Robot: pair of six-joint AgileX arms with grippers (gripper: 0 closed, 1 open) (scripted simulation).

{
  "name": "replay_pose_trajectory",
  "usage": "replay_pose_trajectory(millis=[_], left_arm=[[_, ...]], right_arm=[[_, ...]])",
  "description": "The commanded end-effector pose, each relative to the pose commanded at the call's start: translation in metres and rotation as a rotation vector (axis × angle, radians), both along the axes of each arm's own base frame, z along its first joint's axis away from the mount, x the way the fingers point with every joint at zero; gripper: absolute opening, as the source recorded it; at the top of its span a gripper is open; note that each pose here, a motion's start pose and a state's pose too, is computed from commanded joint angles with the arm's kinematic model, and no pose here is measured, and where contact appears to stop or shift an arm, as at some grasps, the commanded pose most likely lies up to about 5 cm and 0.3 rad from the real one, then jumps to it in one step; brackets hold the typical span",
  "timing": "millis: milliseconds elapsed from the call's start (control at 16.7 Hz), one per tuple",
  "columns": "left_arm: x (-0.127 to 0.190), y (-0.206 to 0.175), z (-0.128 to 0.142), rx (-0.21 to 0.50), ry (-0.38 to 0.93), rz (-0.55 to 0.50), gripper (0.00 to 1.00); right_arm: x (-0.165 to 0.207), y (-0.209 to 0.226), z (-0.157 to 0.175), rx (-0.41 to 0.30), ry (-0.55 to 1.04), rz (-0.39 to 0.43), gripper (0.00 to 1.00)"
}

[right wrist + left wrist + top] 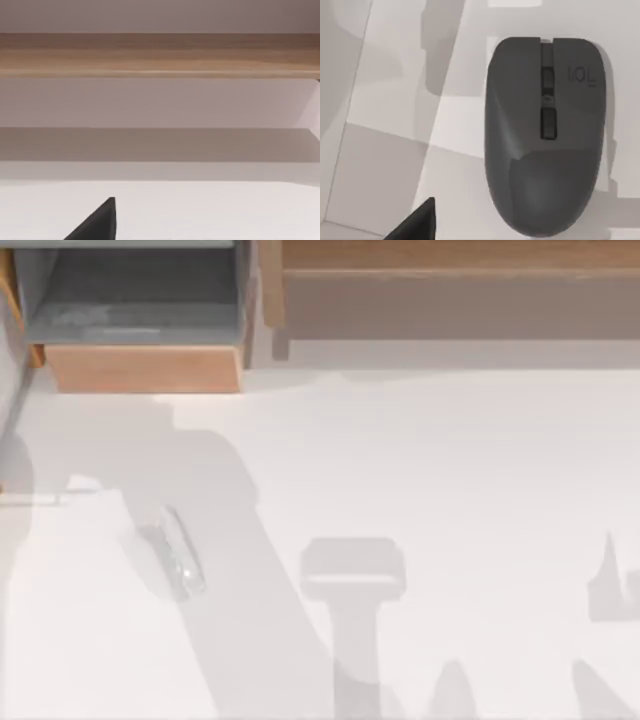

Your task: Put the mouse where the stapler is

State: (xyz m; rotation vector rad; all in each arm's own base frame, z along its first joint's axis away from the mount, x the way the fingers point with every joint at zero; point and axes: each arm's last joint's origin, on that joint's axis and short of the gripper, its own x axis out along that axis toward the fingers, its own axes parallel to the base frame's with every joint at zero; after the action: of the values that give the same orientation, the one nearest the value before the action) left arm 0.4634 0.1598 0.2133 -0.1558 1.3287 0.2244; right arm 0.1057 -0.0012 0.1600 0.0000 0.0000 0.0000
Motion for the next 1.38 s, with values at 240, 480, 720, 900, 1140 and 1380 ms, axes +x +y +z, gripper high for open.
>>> replay_pose_trajectory(millis=[240,480,720,900,1140,1380], left_arm=[[0.018,0.011,-0.044,-0.035,0.102,0.006,1.00],[0.023,0.008,-0.053,-0.044,0.125,-0.004,1.00],[0.022,0.009,-0.054,-0.044,0.127,-0.001,1.00],[0.022,0.011,-0.056,-0.045,0.125,-0.003,1.00],[0.021,0.014,-0.061,-0.046,0.125,-0.003,1.00],[0.021,0.014,-0.068,-0.045,0.122,-0.002,1.00]], right_arm=[[0.000,0.000,0.000,0.000,0.000,0.000,1.00],[0.000,0.000,0.000,0.000,0.000,0.000,1.00],[0.000,0.000,0.000,0.000,0.000,0.000,1.00],[0.000,0.000,0.000,0.000,0.000,0.000,1.00],[0.000,0.000,0.000,0.000,0.000,0.000,1.00],[0.000,0.000,0.000,0.000,0.000,0.000,1.00]])
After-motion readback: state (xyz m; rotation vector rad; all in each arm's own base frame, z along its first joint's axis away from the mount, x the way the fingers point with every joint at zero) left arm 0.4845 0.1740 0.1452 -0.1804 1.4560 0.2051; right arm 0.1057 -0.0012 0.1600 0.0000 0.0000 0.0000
